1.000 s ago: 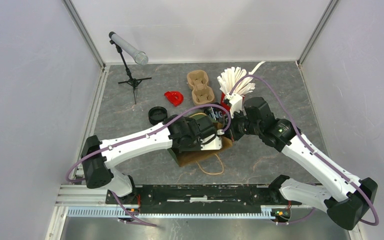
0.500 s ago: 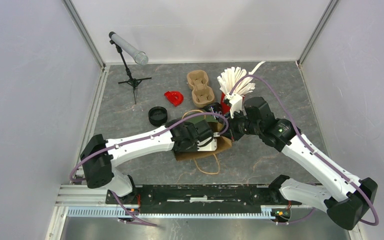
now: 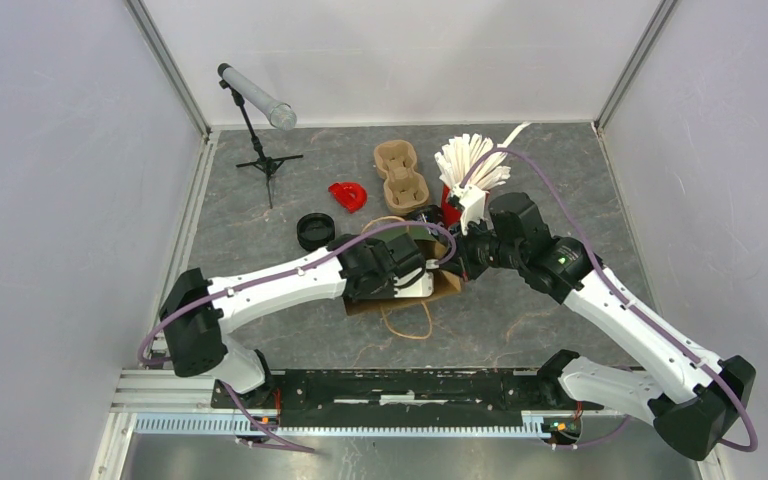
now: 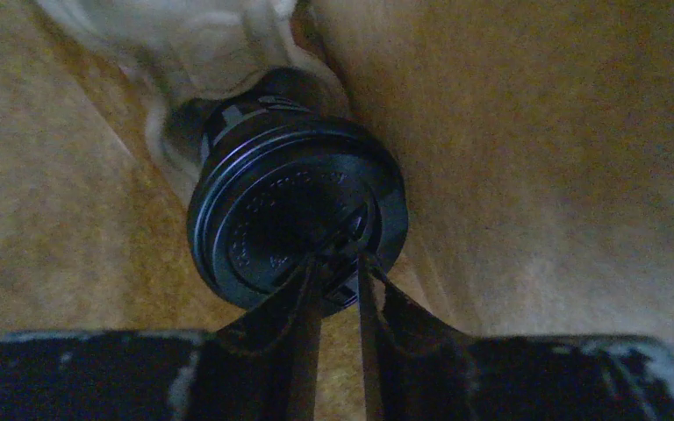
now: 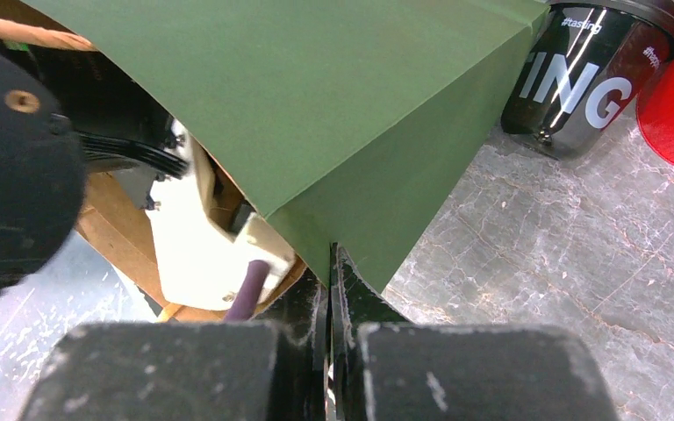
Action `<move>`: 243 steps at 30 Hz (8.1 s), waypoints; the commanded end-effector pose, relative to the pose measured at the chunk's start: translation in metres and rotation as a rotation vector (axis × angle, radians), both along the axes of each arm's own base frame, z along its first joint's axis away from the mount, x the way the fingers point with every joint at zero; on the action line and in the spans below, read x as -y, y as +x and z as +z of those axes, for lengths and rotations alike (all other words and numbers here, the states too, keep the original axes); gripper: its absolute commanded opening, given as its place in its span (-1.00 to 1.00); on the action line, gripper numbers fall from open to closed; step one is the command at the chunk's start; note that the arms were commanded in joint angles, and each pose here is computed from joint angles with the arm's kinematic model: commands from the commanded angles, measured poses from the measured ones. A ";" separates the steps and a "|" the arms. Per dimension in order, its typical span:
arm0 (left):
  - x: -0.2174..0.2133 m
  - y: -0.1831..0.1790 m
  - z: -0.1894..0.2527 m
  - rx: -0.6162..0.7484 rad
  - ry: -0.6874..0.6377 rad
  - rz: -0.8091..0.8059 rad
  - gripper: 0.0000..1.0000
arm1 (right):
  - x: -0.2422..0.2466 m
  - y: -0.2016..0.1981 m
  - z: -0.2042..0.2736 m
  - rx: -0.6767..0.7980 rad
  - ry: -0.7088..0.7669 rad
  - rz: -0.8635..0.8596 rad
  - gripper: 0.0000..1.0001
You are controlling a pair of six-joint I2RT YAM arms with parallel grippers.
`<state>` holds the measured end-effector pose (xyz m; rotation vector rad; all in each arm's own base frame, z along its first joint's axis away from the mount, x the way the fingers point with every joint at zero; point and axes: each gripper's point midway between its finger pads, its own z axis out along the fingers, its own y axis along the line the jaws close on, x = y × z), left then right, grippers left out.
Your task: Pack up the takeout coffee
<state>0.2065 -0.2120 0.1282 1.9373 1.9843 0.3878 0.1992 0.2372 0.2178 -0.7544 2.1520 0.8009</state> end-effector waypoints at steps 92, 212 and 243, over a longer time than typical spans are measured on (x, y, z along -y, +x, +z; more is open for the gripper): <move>0.017 0.015 0.297 0.126 -1.211 0.620 1.00 | 0.008 0.067 0.110 0.029 0.167 -0.390 0.96; 0.085 0.012 0.406 -0.435 -2.075 0.172 0.48 | -0.041 0.024 0.270 0.411 1.039 -0.125 0.42; 0.034 -0.011 0.296 0.031 -1.250 -0.175 0.19 | -0.051 -0.001 0.307 0.214 0.535 0.123 0.96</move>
